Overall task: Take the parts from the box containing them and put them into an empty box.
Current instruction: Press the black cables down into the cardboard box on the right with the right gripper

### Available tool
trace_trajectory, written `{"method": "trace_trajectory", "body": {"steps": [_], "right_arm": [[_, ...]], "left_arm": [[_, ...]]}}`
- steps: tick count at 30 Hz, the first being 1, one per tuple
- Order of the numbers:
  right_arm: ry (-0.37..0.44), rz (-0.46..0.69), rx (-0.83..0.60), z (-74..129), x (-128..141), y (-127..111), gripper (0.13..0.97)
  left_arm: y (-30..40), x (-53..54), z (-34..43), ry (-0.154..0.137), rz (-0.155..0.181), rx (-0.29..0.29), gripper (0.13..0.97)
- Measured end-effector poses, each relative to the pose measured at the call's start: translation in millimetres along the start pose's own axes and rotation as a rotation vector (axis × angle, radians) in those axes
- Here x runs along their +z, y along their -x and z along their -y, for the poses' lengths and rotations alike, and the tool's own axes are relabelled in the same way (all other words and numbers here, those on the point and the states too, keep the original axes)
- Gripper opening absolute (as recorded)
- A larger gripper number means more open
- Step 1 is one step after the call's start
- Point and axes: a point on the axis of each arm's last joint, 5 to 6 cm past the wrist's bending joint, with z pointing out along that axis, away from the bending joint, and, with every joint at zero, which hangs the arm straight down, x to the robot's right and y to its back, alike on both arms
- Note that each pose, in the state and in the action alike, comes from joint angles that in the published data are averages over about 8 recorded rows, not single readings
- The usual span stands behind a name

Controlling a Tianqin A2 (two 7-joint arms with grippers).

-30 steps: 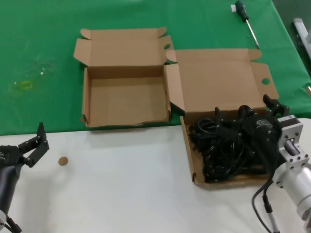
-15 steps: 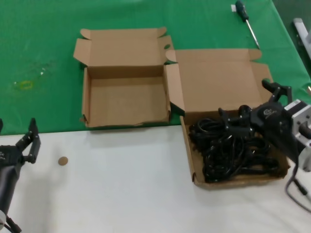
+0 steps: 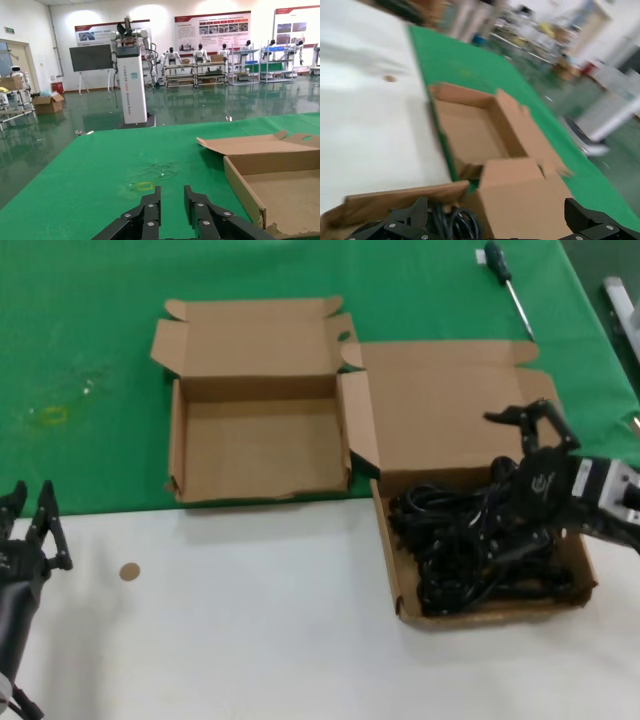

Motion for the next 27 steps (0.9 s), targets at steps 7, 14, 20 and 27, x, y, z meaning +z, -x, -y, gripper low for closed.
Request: {"method": "trace_trajectory", "body": {"steps": [7,14,20,27], "right_arm": [[-0.047,0.198,-0.233,8.6,0.2,-29.4,0.966],[-0.066,0.326,-0.419,8.6,9.1,-51.2,0.966],[-0.034,0.366,-0.548,1.3,19.3,-66.3,0.966],[0.004,0.379,-0.644,-8.7,28.3,-75.9,0.966]], "left_arm": [[0.0,0.0,0.0,0.000,0.000,0.000,0.238],[0.0,0.0,0.0,0.000,0.000,0.000,0.177],[0.0,0.0,0.0,0.000,0.000,0.000,0.152],[0.0,0.0,0.0,0.000,0.000,0.000,0.152]]}}
